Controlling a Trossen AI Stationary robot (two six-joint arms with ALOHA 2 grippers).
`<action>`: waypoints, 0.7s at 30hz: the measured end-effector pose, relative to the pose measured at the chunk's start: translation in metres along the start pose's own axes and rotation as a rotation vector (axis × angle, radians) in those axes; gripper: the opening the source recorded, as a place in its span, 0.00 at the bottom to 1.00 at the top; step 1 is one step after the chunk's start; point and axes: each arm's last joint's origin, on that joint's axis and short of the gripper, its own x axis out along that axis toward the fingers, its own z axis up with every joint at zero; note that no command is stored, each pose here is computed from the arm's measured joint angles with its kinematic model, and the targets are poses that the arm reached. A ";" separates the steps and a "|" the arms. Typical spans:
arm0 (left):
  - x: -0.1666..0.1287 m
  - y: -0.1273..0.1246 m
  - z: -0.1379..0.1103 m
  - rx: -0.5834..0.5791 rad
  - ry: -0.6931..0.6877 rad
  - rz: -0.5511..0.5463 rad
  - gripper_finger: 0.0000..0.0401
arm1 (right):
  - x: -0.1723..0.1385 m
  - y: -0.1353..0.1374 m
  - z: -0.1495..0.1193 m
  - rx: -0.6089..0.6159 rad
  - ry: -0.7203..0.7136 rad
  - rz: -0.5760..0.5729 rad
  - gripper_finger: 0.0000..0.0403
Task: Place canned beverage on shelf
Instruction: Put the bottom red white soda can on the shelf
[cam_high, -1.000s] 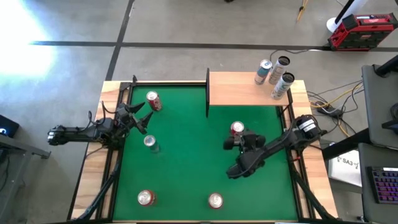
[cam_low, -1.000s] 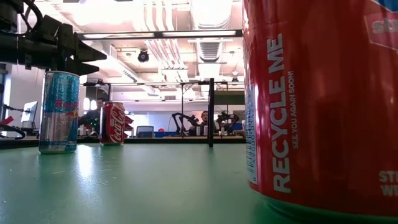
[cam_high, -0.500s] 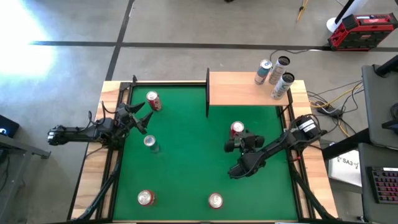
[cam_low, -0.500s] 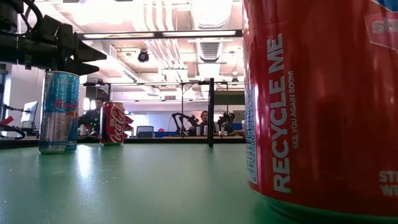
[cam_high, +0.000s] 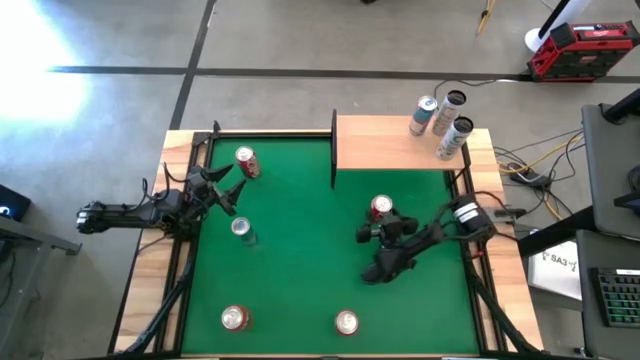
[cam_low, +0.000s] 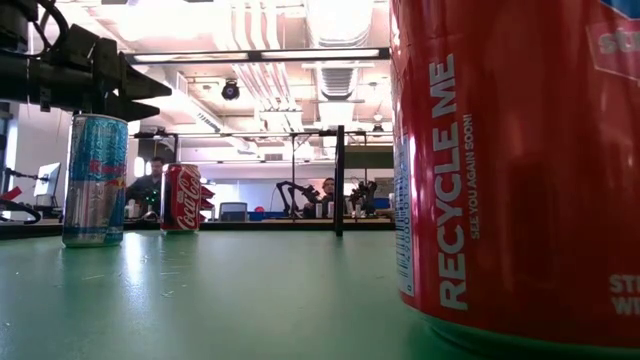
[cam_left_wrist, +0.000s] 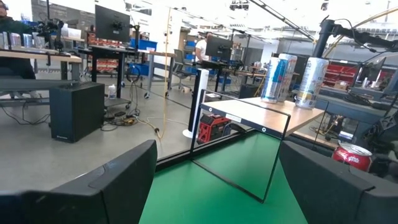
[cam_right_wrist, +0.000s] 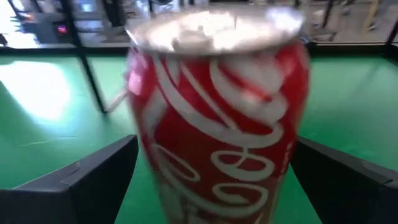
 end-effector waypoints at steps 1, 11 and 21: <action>0.000 0.000 0.000 -0.001 0.000 0.000 0.81 | 0.004 0.002 -0.002 -0.006 -0.003 -0.016 0.99; 0.000 0.000 0.000 -0.001 0.000 -0.001 0.81 | 0.016 0.025 0.003 -0.040 0.025 -0.109 0.95; 0.000 0.000 0.000 0.000 0.000 0.000 0.81 | 0.012 0.027 0.004 0.024 0.036 -0.115 0.72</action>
